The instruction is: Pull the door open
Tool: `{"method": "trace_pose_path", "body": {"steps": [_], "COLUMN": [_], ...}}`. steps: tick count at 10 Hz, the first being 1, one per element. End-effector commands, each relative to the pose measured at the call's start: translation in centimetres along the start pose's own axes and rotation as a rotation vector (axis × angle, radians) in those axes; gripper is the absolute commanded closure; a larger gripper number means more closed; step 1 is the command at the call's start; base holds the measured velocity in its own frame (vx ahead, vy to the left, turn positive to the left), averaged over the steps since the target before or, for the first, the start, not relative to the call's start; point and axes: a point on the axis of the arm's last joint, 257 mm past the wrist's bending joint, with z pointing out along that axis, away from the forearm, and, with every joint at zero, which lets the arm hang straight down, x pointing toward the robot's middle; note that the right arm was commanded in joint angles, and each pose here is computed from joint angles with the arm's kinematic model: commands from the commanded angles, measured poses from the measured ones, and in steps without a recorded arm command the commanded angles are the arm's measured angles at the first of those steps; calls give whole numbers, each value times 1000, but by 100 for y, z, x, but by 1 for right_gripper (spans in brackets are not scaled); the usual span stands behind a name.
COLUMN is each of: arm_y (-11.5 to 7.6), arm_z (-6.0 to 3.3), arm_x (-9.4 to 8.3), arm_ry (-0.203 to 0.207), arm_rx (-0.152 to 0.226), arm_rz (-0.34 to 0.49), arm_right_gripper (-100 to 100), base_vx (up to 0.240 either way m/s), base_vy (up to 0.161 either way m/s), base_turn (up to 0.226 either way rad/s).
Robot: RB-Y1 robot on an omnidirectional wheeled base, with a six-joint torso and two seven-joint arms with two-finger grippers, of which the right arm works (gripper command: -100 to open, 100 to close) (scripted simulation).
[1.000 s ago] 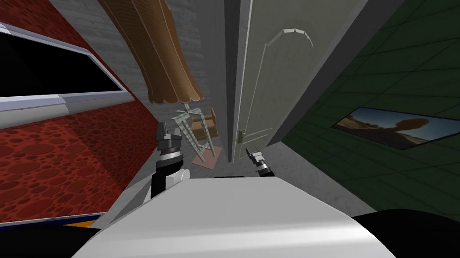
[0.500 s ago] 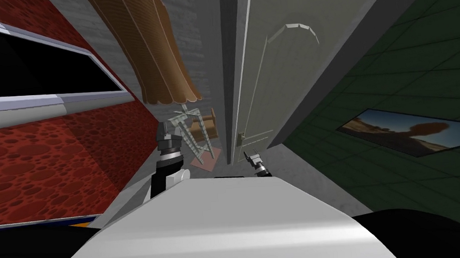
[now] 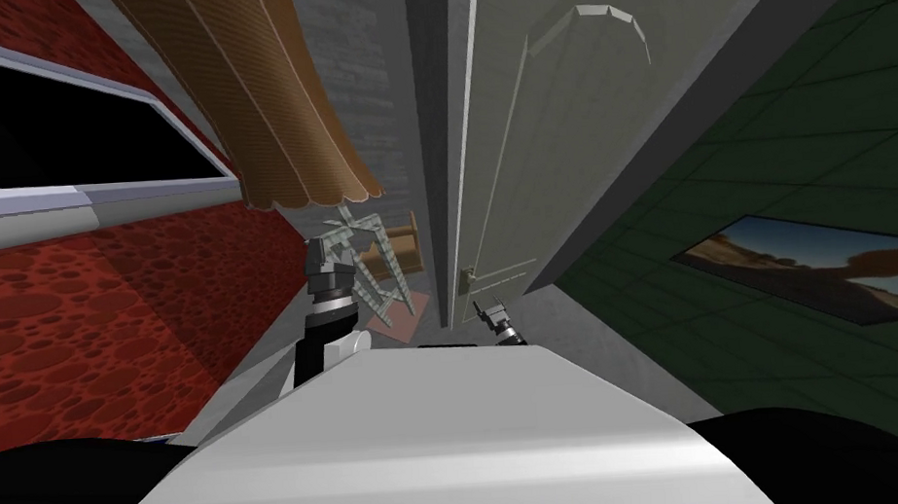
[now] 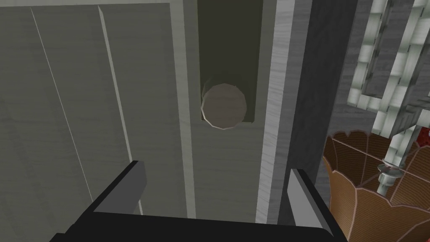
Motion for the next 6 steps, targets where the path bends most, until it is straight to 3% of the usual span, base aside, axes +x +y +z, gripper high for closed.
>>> {"method": "trace_pose_path", "body": {"steps": [1, 3, 6], "arm_y": [-100, -230, -608], "arm_z": [11, 31, 110], "arm_x": [37, 76, 150], "arm_ry": [10, 21, 43], "arm_rx": [9, 24, 76], "arm_rz": [-16, -34, -75], "arm_right_gripper": [-100, -100, -100], "base_vx": [-127, -184, -178], "base_vy": [2, 53, 53], "base_turn": [206, 155, 199]}}
